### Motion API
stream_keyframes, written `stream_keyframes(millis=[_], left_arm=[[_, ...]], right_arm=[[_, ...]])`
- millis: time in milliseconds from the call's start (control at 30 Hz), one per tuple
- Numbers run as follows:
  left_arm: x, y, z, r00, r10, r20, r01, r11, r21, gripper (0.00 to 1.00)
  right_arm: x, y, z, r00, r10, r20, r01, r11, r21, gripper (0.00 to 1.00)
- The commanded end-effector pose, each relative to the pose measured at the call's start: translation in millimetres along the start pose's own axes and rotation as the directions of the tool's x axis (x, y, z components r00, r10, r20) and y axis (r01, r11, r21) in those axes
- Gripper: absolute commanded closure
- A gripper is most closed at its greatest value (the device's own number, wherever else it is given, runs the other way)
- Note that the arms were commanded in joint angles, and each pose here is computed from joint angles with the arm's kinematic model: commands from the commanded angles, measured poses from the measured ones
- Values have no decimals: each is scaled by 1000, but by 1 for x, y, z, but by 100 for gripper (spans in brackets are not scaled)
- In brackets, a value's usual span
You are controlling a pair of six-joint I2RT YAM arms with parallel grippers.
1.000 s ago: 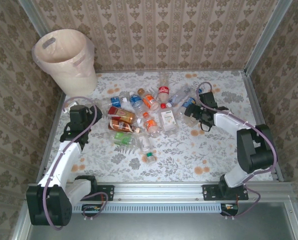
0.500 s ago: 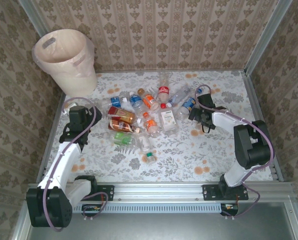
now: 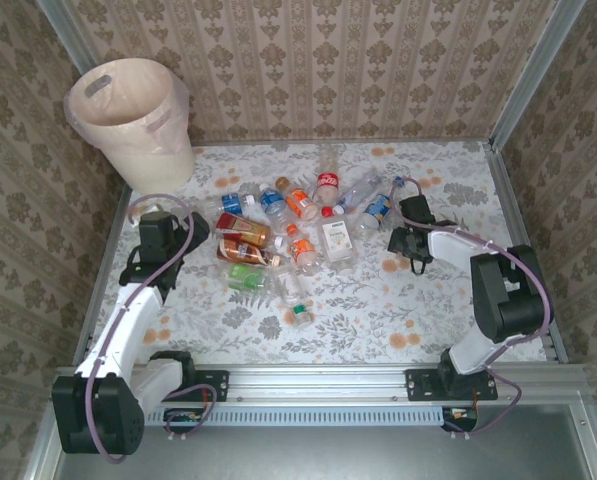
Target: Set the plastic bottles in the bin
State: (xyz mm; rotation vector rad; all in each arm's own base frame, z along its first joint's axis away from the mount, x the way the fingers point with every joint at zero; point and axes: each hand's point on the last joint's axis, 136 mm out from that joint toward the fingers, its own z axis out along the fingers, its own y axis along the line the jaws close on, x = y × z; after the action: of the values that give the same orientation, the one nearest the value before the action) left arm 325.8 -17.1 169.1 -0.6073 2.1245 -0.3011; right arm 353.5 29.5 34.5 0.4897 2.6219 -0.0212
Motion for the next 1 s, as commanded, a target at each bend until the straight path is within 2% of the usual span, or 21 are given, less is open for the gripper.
stream_keyframes(millis=[0,133,300,467,567,633,767,833,967], left_arm=[[-18,-38,-4,1000,-1,23,-2,991,137,0],[-13,-73,0,1000,10,-15,-5,961,276,0],[-4,-130,-5,995,95,-35,-68,884,462,0],[16,-193,-20,970,242,-31,-175,782,598,0],[31,-229,-31,950,309,-46,-196,705,682,0],[44,-253,-42,937,346,-56,-196,650,734,0],[60,-282,-54,913,402,-64,-207,594,777,0],[65,-290,-56,908,414,-68,-211,590,780,0],[79,-302,-51,894,424,-145,-172,623,763,0]], right_arm=[[-8,2,-17,998,-1,69,4,999,-48,42],[-14,15,-36,990,-24,138,44,989,-142,48],[-33,40,-74,954,29,300,71,946,-318,53],[-40,91,-115,926,77,369,175,780,-601,54],[-38,118,-135,917,84,390,236,675,-699,55],[-36,133,-144,911,73,407,276,624,-731,55],[-27,159,-155,899,25,436,349,559,-752,56],[-24,169,-159,890,6,457,381,544,-748,55],[-19,186,-166,858,-27,512,448,525,-723,54]])
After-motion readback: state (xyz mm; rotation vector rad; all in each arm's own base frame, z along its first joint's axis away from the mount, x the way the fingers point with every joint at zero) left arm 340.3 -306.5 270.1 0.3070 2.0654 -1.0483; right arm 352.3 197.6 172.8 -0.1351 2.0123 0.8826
